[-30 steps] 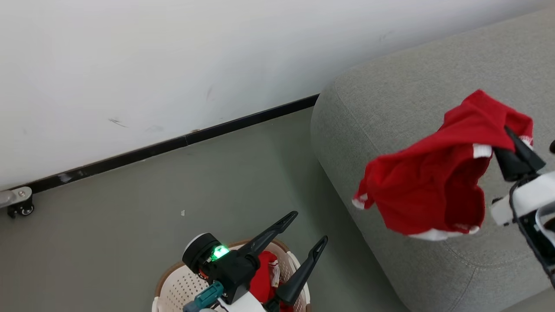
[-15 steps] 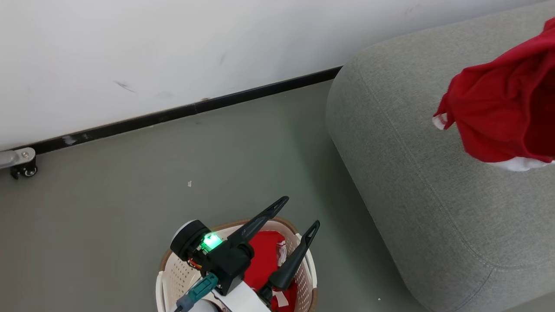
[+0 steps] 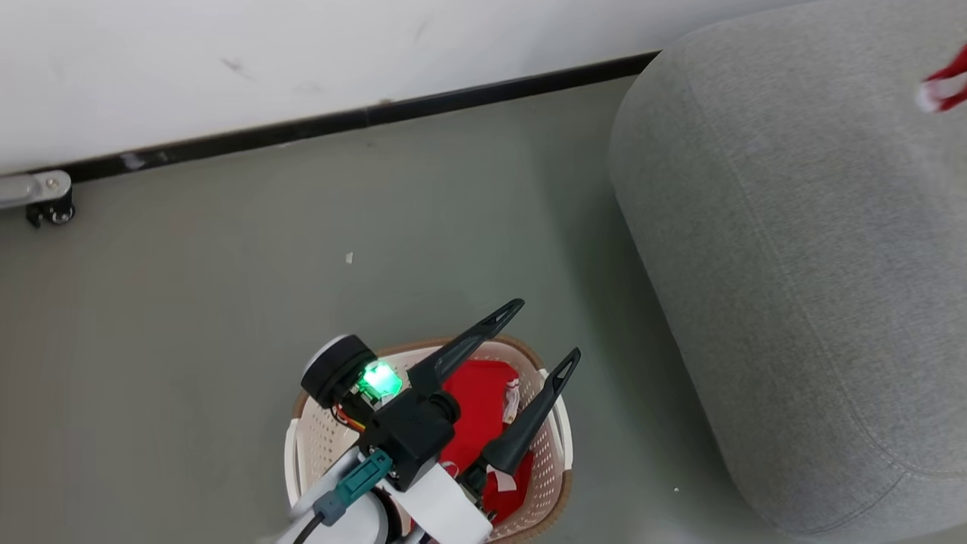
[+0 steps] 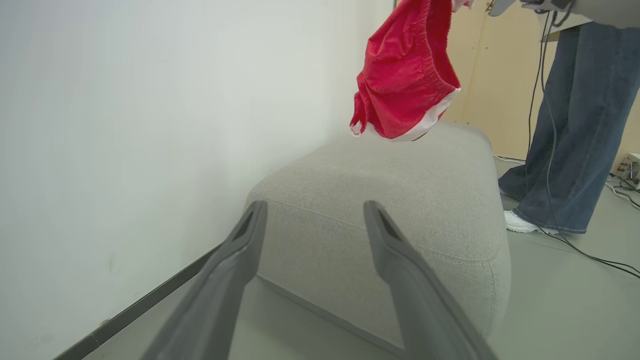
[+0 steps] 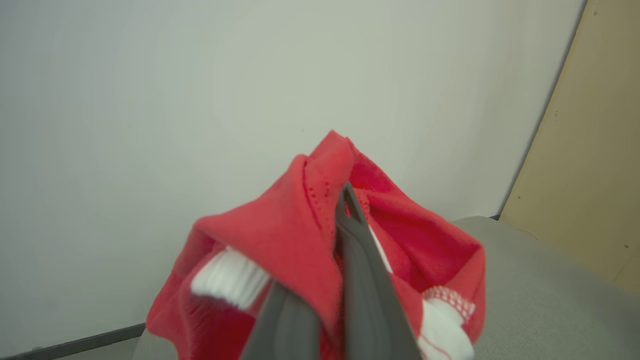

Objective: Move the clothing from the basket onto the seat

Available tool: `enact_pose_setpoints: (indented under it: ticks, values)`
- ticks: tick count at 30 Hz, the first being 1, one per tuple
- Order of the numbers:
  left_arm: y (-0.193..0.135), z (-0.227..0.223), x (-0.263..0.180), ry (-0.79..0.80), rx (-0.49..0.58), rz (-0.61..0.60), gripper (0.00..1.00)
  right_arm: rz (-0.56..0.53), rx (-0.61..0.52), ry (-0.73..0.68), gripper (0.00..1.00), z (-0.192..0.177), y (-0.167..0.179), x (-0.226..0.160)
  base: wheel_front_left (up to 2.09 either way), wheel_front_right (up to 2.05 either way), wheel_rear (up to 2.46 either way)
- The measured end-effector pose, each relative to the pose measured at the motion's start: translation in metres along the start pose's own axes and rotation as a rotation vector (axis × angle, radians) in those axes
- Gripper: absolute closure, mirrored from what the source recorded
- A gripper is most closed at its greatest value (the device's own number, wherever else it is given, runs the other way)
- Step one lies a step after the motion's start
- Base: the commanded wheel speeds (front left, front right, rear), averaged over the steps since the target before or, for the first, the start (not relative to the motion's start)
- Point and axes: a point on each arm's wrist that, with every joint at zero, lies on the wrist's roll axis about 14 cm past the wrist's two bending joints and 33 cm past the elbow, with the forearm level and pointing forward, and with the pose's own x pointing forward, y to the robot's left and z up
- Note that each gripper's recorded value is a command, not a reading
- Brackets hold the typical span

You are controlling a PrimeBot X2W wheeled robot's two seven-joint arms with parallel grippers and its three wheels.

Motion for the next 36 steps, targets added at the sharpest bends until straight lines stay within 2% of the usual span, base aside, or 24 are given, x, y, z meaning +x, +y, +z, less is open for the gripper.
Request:
enact_pose_setpoints:
  ticks: [4, 10, 15, 17, 29, 36]
  values:
    - [0.011, -0.002, 0.000, 0.003, 0.023, 0.008, 0.00, -0.039, -0.007, -0.037, 1.00, -0.001, -0.008, 0.010, 0.00, 0.00, 0.00]
    - [0.018, -0.007, 0.002, 0.009, 0.011, -0.001, 0.00, -0.084, -0.012, 0.025, 1.00, -0.043, -0.010, 0.010, 0.00, 0.00, 0.00]
    - [0.020, -0.018, 0.004, 0.035, -0.010, -0.015, 0.00, -0.143, 0.031, 0.214, 1.00, -0.123, -0.013, -0.021, 0.00, 0.00, 0.00]
    - [0.022, -0.022, 0.004, 0.042, -0.018, -0.018, 0.00, -0.164, 0.046, 0.263, 1.00, -0.145, -0.014, -0.032, 0.00, 0.00, 0.00]
    - [0.036, -0.041, 0.008, 0.068, -0.043, -0.021, 0.00, -0.209, 0.105, 0.488, 1.00, -0.234, 0.009, -0.083, 0.00, 0.00, 0.00]
    - [0.045, -0.047, 0.011, 0.068, -0.046, -0.014, 0.00, -0.239, 0.108, 0.550, 1.00, -0.257, 0.009, -0.102, 0.00, 0.00, 0.00]
